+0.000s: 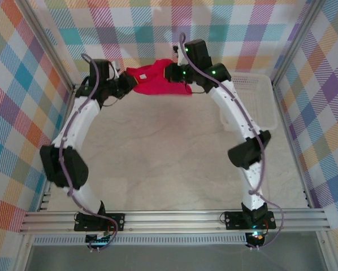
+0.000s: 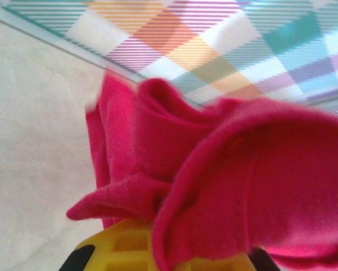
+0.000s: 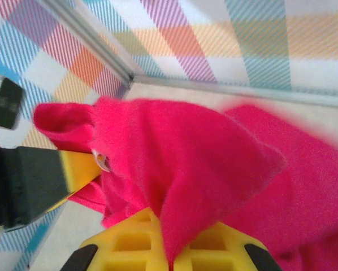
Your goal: Fold the inside-out t-shirt
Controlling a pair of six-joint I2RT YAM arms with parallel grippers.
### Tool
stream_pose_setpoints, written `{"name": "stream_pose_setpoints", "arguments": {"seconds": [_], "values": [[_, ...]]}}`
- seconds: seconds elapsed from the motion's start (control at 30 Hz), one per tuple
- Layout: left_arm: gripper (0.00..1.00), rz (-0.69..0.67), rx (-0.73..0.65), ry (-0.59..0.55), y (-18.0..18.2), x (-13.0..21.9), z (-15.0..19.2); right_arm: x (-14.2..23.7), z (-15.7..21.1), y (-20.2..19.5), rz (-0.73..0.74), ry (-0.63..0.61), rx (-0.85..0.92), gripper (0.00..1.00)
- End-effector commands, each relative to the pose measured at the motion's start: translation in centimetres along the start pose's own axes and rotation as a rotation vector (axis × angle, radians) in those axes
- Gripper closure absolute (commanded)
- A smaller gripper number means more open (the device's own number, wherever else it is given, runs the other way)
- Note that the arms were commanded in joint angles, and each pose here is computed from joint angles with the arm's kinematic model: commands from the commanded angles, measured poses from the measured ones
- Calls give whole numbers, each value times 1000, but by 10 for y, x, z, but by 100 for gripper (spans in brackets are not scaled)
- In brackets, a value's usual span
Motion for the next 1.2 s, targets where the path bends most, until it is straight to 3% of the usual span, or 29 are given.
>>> {"name": "stream_pose_setpoints", "arguments": {"seconds": [0.0, 0.17, 0.3, 0.53, 0.73, 0.9, 0.97, 1.17], "values": [[100, -53, 1, 21, 30, -7, 66, -33, 92, -30, 27, 176, -32, 100], [100, -141, 16, 174, 65, -5, 189, -30, 211, -85, 113, 298, -183, 100], [100, -195, -2, 253, 75, 9, 224, -21, 259, -94, 166, 351, -204, 100], [100, -288, -51, 264, 75, 17, 207, -15, 234, -90, 230, 276, -162, 100], [100, -312, -86, 253, 72, -15, 168, -32, 193, -102, 268, 233, -146, 100], [100, -339, -12, 334, 107, -70, 152, -79, 165, -136, 321, 274, -171, 100], [100, -341, 31, 391, 123, -92, 156, -103, 170, -157, 353, 320, -197, 100], [100, -444, 102, 433, 166, -103, 176, -141, 190, -184, 378, 421, -264, 100]]}}
Point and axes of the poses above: each hand's point on the last joint's axis, 136 mm out from that joint toward the fingers, its own x axis back along the fingers, its own y axis along the line the jaws close on, z = x × y, the point moved 4 cm from there along x, back along the fingers, and after that the axes turned 10 degrees about -x, right-handed, at the moved point
